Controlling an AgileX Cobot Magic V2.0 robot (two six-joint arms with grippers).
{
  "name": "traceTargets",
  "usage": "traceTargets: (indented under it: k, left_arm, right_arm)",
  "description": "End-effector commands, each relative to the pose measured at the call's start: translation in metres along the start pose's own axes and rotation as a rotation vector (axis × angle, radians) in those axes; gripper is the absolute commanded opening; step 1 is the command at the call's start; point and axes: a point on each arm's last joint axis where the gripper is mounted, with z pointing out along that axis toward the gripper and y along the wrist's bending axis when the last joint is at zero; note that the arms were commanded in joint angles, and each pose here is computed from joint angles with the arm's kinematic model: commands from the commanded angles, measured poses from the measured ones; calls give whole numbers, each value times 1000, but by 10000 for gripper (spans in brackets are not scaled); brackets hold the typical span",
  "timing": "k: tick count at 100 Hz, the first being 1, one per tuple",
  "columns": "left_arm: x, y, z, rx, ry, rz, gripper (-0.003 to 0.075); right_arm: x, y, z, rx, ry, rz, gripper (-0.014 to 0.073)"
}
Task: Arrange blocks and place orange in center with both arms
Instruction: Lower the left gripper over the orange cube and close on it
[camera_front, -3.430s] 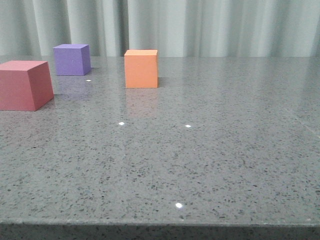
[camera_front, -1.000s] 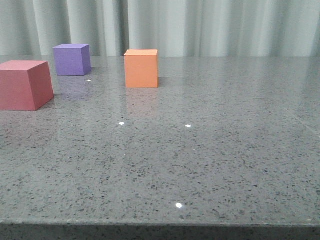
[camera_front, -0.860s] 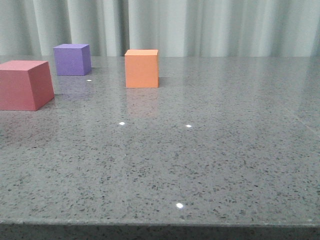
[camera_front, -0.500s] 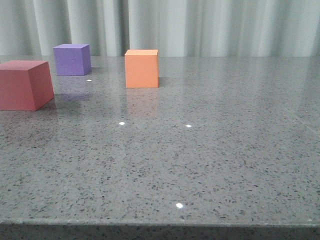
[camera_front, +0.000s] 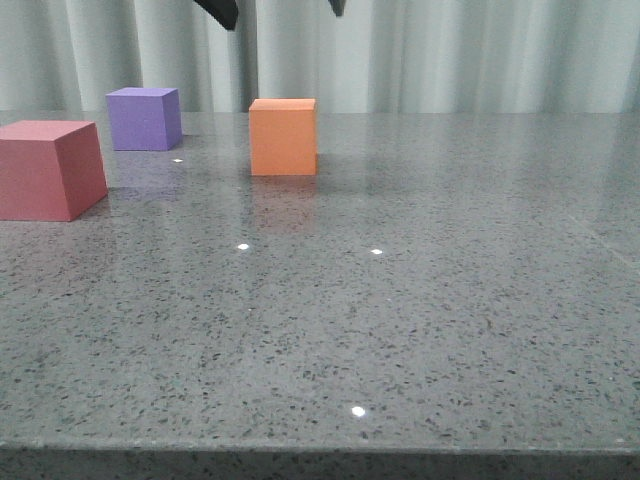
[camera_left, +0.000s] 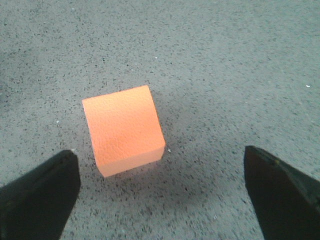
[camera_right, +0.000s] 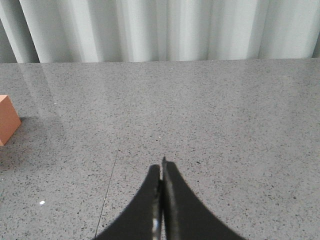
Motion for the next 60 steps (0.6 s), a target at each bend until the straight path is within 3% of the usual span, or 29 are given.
traceTargets:
  k: [1,21,60]
  left_arm:
    - [-20,-3,-22,20,-118,-31,618]
    - [-18,2,-4,-58,-127,-42,618]
    - [-15,-3,24,-35,-138,-40,618]
  right_arm:
    - [-15,1,-1,-6,-90,-16,-67]
    - [-15,1,-1,-6,-90,-16,-67]
    - [-15,1,-1,-6,-90,-16,-67]
